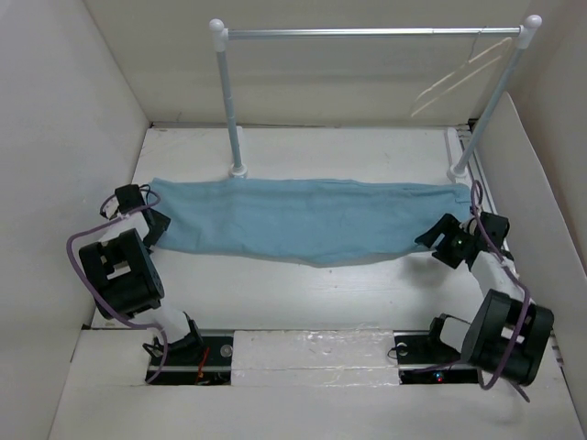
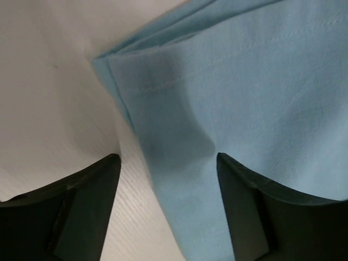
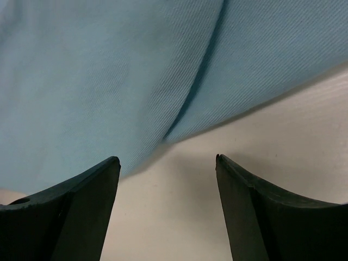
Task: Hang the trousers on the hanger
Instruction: Fold the trousers
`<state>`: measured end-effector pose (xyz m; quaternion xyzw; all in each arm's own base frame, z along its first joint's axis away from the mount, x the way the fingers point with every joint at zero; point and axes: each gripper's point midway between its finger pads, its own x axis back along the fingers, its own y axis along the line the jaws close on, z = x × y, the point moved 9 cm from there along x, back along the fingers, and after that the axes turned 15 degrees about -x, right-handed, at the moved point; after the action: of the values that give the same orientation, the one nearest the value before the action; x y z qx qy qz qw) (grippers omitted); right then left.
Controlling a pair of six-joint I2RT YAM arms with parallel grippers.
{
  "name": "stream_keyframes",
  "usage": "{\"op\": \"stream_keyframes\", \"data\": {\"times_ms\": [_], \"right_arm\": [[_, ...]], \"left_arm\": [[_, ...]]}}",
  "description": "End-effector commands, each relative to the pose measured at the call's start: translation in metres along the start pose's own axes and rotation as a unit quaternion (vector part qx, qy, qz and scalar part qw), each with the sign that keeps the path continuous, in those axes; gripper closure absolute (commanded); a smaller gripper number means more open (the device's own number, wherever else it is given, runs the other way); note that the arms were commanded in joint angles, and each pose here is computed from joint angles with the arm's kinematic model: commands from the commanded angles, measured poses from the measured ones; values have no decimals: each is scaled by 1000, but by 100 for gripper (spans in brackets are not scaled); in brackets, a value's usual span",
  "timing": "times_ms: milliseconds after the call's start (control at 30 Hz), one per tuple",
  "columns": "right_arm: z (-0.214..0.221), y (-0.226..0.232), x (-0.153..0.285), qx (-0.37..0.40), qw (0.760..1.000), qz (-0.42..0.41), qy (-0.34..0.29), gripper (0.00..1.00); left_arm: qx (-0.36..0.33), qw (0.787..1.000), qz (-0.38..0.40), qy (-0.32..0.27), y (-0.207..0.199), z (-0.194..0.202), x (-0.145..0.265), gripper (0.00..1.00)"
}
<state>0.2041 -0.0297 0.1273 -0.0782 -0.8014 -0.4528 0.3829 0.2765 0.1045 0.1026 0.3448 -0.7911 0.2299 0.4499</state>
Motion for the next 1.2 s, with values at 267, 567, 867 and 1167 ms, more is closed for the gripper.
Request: {"op": "stream_keyframes", "data": {"times_ms": [267,567,867,1167], "right_arm": [[-34,-46,-30,-115,988,59,-84,31],[-55,-61,-37,-172,974,85,-116,34],[-61,-67,-41,-171,978,80,-85,100],[-61,-67,58,-83,963,158,-201,100]], "left_arm": [[23,999,25,20,-17,-10,-26,82],[0,1000,13,-5,-23,-38,-21,100],[-2,999,-26,-44,-16,-56,-3,100],[5,979,-182,-94,12,-82,19,100]]}}
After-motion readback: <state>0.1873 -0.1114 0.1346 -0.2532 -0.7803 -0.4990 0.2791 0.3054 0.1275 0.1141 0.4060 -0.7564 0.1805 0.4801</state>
